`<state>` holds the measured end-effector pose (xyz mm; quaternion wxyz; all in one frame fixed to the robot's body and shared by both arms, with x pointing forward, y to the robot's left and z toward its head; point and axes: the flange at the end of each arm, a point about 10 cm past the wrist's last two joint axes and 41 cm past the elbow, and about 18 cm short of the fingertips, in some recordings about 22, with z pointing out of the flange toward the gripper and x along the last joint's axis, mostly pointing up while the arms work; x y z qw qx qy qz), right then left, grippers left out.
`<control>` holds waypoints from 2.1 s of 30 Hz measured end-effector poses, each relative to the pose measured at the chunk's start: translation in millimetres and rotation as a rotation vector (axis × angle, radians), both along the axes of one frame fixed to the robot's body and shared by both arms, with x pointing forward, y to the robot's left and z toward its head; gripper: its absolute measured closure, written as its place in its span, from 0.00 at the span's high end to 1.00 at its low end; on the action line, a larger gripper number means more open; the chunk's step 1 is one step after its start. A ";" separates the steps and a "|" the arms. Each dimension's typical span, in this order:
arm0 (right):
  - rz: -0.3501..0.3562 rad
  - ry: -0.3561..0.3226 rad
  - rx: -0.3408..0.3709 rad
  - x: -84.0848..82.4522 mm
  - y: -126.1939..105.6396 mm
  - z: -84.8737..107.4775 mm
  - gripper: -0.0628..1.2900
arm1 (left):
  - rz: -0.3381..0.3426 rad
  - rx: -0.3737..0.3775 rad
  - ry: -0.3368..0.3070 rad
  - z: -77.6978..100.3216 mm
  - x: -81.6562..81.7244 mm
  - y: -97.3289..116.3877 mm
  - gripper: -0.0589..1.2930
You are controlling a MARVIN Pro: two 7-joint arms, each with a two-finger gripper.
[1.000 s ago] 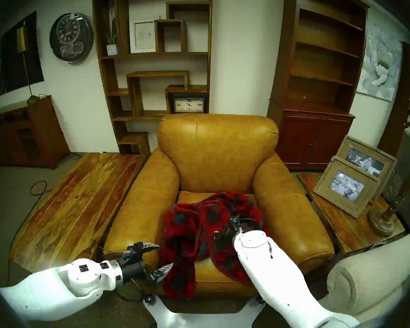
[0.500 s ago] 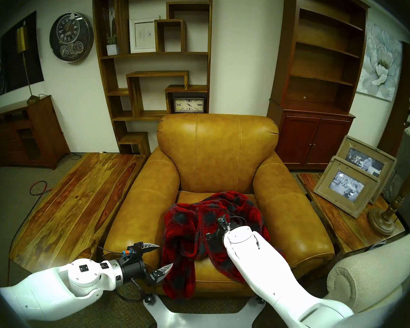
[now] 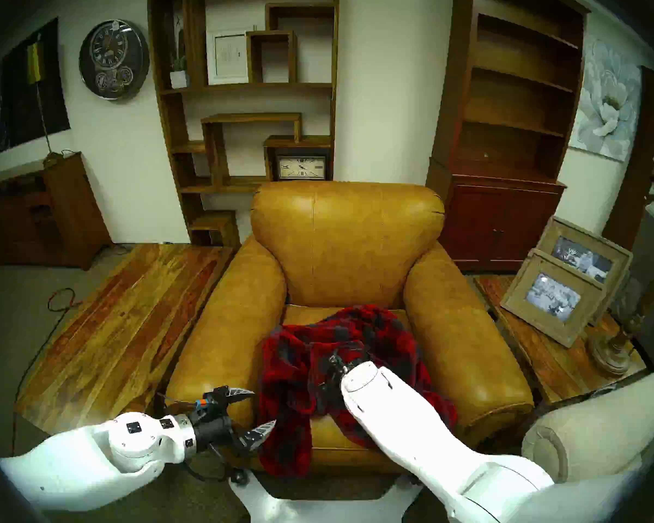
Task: Move the blanket from sofa and drape it over the sofa arm
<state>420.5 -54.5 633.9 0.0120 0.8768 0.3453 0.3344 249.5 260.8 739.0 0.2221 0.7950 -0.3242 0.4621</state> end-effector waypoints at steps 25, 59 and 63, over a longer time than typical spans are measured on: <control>0.047 -0.183 -0.105 81.5 -69.5 56.6 0.08 | -0.001 0.000 0.001 0.0 0.4 -0.2 0.98; -0.329 -0.322 -0.189 143.4 -364.6 237.0 0.07 | -0.003 0.001 0.003 -0.3 0.8 -0.4 0.98; -0.388 -0.322 -0.189 135.0 -399.7 253.8 0.07 | -0.003 0.001 0.003 -0.3 0.9 -0.3 0.98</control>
